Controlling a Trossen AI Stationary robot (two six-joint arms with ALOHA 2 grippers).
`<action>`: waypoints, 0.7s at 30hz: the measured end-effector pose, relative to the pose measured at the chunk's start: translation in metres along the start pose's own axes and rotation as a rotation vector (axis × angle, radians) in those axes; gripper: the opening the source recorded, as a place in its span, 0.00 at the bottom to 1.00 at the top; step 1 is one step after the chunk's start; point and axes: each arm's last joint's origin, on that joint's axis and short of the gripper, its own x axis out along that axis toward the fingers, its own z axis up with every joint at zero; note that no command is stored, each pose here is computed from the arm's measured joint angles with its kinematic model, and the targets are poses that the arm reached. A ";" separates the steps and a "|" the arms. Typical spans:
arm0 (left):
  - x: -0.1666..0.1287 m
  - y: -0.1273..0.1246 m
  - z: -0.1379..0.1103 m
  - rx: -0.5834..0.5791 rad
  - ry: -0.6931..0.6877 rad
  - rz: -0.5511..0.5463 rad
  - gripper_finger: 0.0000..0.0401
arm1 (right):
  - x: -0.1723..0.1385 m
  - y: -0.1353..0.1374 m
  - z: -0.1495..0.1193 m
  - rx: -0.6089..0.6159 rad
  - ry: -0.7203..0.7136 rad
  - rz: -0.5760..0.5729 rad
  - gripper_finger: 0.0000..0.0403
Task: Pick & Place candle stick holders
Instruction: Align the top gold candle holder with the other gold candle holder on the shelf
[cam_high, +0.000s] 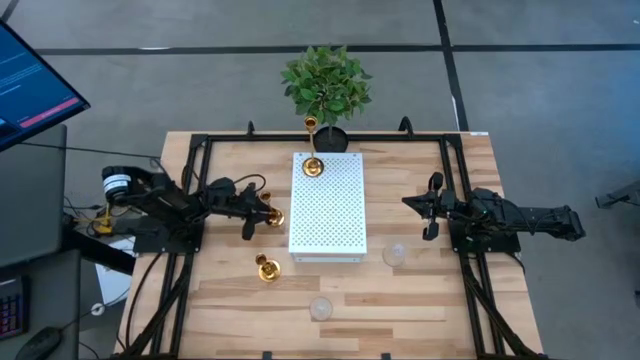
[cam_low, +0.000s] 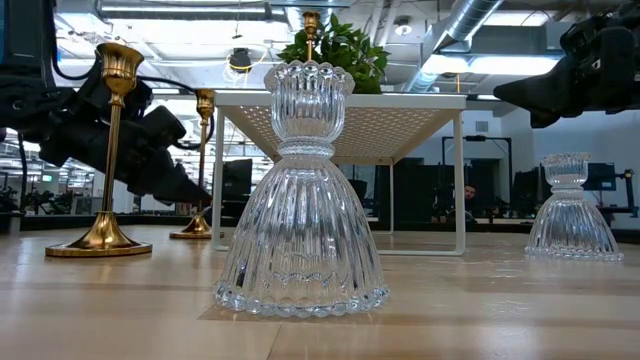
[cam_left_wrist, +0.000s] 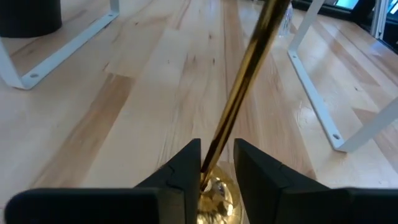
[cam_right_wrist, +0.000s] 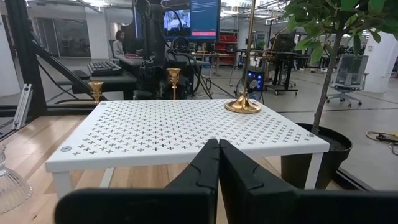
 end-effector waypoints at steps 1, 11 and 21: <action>0.000 0.000 0.000 0.000 0.001 -0.001 0.21 | 0.000 0.000 0.000 0.000 0.000 0.000 0.00; 0.000 0.000 0.001 -0.007 -0.009 -0.001 0.06 | 0.000 0.000 0.000 -0.001 0.004 0.000 0.00; -0.005 0.001 0.005 -0.087 -0.004 0.113 0.04 | 0.000 0.000 0.000 -0.001 0.004 0.000 0.00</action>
